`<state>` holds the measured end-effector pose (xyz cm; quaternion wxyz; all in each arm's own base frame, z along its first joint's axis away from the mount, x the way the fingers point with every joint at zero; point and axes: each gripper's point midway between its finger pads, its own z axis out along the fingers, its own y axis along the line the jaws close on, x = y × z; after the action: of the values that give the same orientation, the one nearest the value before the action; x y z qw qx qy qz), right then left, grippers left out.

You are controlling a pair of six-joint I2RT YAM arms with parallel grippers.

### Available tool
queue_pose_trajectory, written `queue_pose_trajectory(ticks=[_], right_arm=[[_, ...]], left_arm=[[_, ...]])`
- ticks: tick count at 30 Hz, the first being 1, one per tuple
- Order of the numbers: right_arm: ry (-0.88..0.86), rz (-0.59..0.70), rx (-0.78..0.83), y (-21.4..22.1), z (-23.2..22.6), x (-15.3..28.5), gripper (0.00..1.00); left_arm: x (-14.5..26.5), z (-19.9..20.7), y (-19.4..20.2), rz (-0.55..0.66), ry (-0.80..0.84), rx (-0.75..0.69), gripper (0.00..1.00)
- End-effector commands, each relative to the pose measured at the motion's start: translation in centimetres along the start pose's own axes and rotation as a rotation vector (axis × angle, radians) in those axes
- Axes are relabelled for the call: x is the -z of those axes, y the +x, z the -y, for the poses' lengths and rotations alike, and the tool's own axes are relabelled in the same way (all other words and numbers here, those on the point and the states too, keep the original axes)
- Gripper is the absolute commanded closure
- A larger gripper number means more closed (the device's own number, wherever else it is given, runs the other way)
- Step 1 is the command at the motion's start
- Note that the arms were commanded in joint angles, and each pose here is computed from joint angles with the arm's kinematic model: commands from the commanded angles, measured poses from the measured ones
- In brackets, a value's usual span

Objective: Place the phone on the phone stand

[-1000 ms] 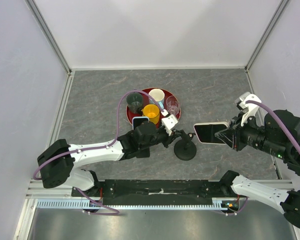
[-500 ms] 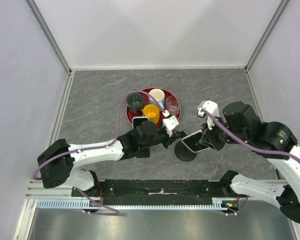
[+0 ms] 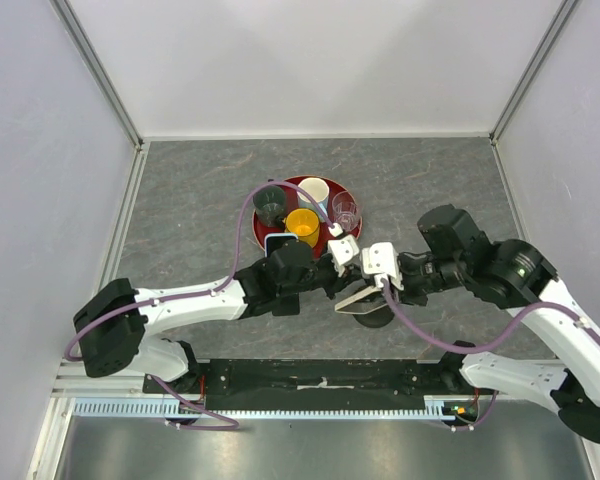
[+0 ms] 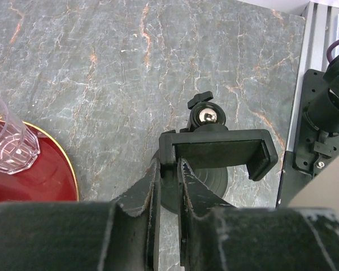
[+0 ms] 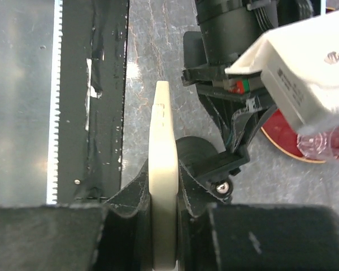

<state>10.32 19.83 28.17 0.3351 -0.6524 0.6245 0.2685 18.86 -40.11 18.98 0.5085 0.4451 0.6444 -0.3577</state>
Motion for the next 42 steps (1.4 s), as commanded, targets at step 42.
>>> queue_pose_trajectory(ticks=[42], right_arm=[[0.031,-0.367,-0.023,4.9,5.1,-5.3,1.0]], left_arm=[[2.9,-1.4,-2.5,0.067,-0.029,-0.067,0.98]])
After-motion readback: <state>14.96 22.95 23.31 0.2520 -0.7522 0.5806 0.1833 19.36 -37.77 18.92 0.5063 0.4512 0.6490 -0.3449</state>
